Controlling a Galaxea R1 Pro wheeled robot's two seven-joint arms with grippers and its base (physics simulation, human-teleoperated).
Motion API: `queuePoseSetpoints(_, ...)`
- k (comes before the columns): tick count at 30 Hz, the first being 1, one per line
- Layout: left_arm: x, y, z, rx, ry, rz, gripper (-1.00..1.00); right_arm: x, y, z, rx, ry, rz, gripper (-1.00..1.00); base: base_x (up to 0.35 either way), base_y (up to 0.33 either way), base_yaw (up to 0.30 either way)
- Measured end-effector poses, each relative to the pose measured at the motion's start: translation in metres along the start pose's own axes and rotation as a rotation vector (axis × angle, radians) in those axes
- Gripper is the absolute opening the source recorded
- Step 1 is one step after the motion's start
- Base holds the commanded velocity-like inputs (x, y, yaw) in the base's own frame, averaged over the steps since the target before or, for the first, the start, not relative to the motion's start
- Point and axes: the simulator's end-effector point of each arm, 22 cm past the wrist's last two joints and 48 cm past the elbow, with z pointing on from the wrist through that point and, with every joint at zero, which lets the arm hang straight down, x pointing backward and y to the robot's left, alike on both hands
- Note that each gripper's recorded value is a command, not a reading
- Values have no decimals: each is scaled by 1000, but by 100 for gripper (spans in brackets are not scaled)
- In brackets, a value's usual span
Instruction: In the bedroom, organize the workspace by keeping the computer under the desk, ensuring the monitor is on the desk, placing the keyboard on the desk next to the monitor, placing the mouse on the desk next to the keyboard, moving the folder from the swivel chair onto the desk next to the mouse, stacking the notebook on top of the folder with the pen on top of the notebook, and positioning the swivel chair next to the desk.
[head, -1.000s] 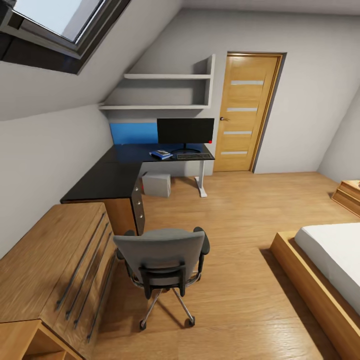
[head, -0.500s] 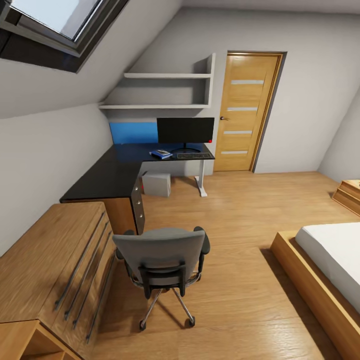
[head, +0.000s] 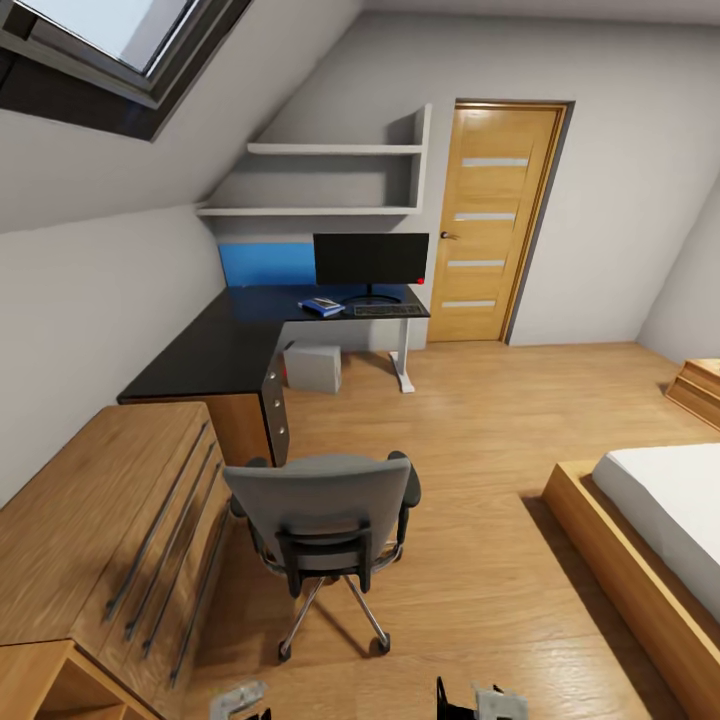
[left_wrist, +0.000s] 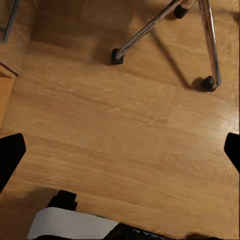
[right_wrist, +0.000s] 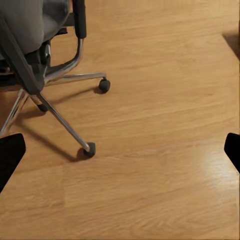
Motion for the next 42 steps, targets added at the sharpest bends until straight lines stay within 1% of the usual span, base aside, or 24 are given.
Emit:
queuePoseSetpoints(1,-7,-5,1,2,4,-2,100,-1,6,7,-5,28,-3,100,0,0,0)
queuePoseSetpoints(3,-25,-12,5,7,-8,-7,100,-10,13,21,-13,44,-9,100,0,0,0)
queuePoseSetpoints(5,-39,-11,9,0,-14,-46,100,-17,19,30,-20,55,-15,100,0,0,0)
queuePoseSetpoints(8,-36,-6,14,-11,-2,-60,100,-16,22,35,-27,57,-20,100,0,0,0)
queuePoseSetpoints(9,-28,-2,16,-21,15,-59,100,-15,22,36,-29,60,-22,100,0,0,0)
queuePoseSetpoints(10,-11,8,18,-41,49,-53,100,-5,23,33,-33,83,-33,100,0,0,0)
queuePoseSetpoints(11,-10,9,18,-43,52,-52,100,-3,24,32,-33,87,-34,100,0,0,0)
queuePoseSetpoints(16,-6,14,19,-52,60,-52,100,1,24,30,-34,87,-36,100,0,0,0)
queuePoseSetpoints(19,-6,22,19,-62,61,-49,100,0,23,30,-31,85,-35,100,0,0,0)
queuePoseSetpoints(20,-8,29,20,-71,58,-48,100,1,24,30,-31,85,-34,100,0,0,0)
queuePoseSetpoints(22,-9,33,20,-76,57,-48,100,0,24,30,-32,84,-34,100,0,0,0)
queuePoseSetpoints(29,-10,37,21,-81,56,-49,100,-3,23,30,-30,66,-31,100,-110,0,0)
queuePoseSetpoints(42,-10,37,21,-81,56,-49,100,-3,22,30,-30,66,-32,100,-128,0,0)
